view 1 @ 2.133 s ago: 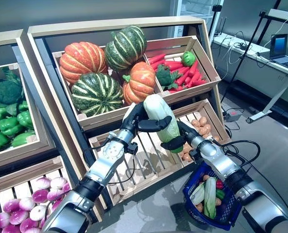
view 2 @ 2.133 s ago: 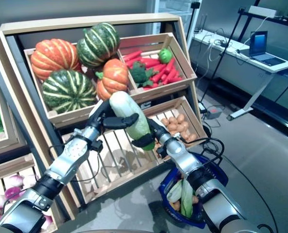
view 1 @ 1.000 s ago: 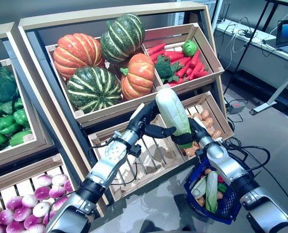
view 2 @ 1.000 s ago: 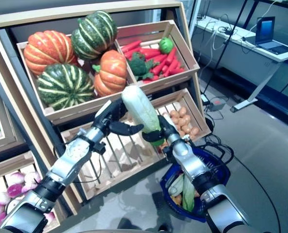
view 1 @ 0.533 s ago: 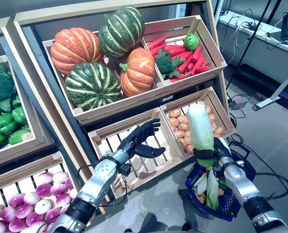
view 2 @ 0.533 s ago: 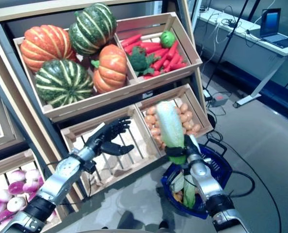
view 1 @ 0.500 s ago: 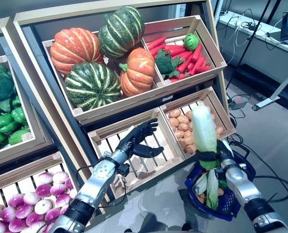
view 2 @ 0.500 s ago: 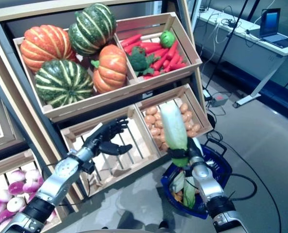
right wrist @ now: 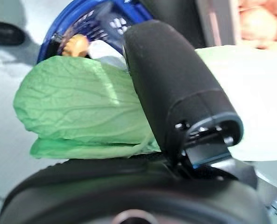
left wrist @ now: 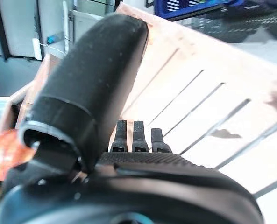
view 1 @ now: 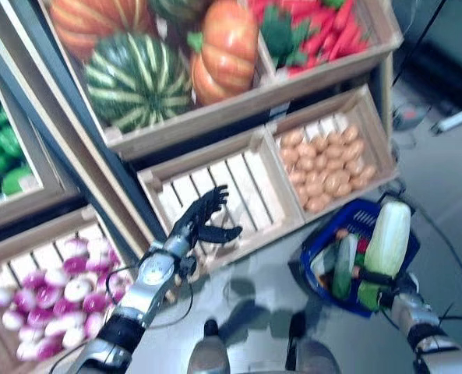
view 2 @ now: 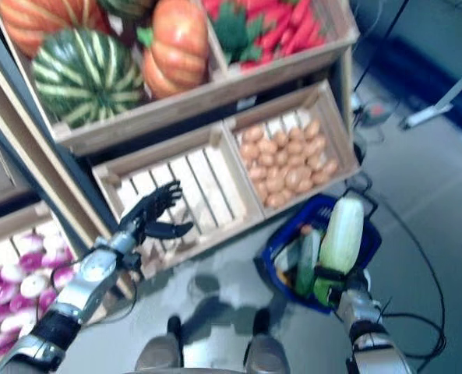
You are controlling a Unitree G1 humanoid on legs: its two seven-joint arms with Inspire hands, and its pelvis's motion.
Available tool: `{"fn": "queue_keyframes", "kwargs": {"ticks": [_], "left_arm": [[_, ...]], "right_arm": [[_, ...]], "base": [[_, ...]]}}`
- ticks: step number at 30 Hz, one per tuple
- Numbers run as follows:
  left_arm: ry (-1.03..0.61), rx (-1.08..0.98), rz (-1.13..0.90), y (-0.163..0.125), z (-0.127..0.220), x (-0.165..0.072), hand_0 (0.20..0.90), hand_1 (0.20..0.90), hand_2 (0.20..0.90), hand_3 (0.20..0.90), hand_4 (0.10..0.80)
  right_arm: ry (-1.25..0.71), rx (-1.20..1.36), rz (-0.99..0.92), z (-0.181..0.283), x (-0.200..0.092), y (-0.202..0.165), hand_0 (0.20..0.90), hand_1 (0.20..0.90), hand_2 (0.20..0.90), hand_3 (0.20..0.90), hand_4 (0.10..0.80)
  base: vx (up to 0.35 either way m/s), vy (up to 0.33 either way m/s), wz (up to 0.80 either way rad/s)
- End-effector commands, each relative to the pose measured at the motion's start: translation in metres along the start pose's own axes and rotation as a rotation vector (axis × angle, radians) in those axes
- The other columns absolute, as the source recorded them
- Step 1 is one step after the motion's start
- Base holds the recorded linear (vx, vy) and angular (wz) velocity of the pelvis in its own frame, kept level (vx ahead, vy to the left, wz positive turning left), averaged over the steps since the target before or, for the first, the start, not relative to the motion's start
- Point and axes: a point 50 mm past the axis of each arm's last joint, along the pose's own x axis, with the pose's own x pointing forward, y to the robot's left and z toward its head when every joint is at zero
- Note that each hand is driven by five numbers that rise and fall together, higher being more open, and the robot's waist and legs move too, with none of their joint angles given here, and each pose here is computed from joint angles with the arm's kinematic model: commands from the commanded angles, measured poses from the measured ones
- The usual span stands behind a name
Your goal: Put vegetables into the basket
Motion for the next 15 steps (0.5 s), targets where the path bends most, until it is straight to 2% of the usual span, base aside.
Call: {"fn": "queue_keyframes", "kwargs": {"ticks": [1,6,15], "left_arm": [[-0.307,-0.026,0.015,0.006,0.053,0.005,0.9,0.9,0.9,0.9,0.8],[-0.359,-0.056,-0.008,0.002,0.063,0.007,0.9,0.9,0.9,0.9,0.8],[-0.474,-0.07,-0.042,-0.01,0.085,0.007,0.9,0.9,0.9,0.9,0.8]], "right_arm": [[-0.218,0.136,-0.084,0.05,0.001,-0.02,0.3,0.3,0.3,0.3,0.4],[-0.213,0.185,-0.1,0.058,0.004,-0.035,0.3,0.3,0.3,0.3,0.4],[-0.253,0.289,-0.013,0.115,0.002,-0.06,0.3,0.3,0.3,0.3,0.4]], "base": [[-0.152,0.02,0.07],[-0.138,0.025,0.17],[-0.103,-0.011,0.07]]}}
